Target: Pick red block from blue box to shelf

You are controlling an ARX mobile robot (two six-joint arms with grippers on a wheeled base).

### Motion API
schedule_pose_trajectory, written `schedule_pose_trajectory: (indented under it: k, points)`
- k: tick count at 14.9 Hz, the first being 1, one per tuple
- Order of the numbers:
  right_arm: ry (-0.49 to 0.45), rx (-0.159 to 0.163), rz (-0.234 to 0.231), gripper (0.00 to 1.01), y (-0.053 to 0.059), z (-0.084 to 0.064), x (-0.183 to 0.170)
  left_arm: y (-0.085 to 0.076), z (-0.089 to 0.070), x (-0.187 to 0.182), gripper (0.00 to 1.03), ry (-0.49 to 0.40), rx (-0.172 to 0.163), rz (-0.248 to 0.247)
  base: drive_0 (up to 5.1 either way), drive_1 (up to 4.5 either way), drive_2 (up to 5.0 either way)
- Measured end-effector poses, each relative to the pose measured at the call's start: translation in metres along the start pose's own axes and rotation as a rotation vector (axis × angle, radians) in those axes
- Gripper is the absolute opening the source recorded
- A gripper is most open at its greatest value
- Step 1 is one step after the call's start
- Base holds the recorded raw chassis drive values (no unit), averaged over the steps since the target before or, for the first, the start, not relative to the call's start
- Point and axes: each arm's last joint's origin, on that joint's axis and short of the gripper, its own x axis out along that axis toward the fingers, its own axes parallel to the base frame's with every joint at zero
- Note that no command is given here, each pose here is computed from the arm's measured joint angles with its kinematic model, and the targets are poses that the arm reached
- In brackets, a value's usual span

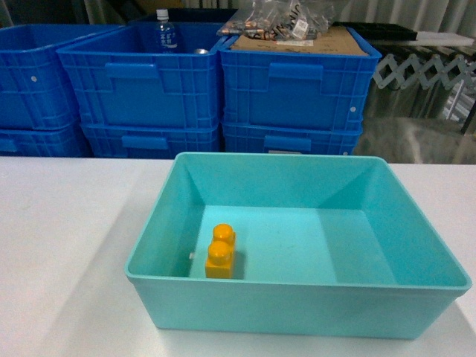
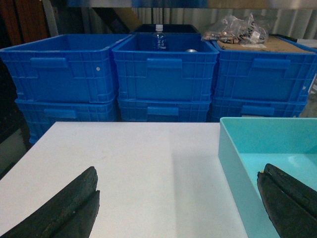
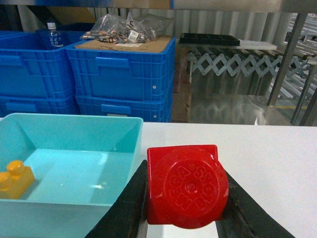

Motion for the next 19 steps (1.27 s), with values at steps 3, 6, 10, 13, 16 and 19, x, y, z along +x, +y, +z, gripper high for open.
schedule_pose_trajectory:
  k: [3,6,10,13,16,19]
  points:
    - [0.000,0.000,0.000,0.28,0.0000,0.0000,0.0000,0.0000,0.0000,0.0000,0.98,0.000,0.000,0.000,0.0,0.00,0.0]
    - [0.000,0.000,0.000,0.28,0.0000,0.0000,0.0000,0.0000,0.0000,0.0000,0.98,0.000,0.000,0.000,0.0,0.00,0.0]
    - [0.000,0.000,0.000,0.28,0.0000,0.0000,0.0000,0.0000,0.0000,0.0000,0.98,0.000,0.000,0.000,0.0,0.00,0.0]
    - [-0.001,0.000,0.000,0.28,0.0000,0.0001,0.0000,0.0001,0.0000,0.0000,0.98,0.000,0.000,0.003,-1.4,-1.37,-1.4]
    - [-0.001,0.000,0.000,0.28,0.0000,0.0001,0.0000,0.0000,0.0000,0.0000,0.98,0.000,0.000,0.000,-1.8,-1.77,-1.8]
    - [0.000,0.000,0.000,0.28,0.0000,0.0000,0.0000,0.0000,0.0000,0.0000,0.98,0.000,0.000,0.001,-1.5,-1.53,-1.5]
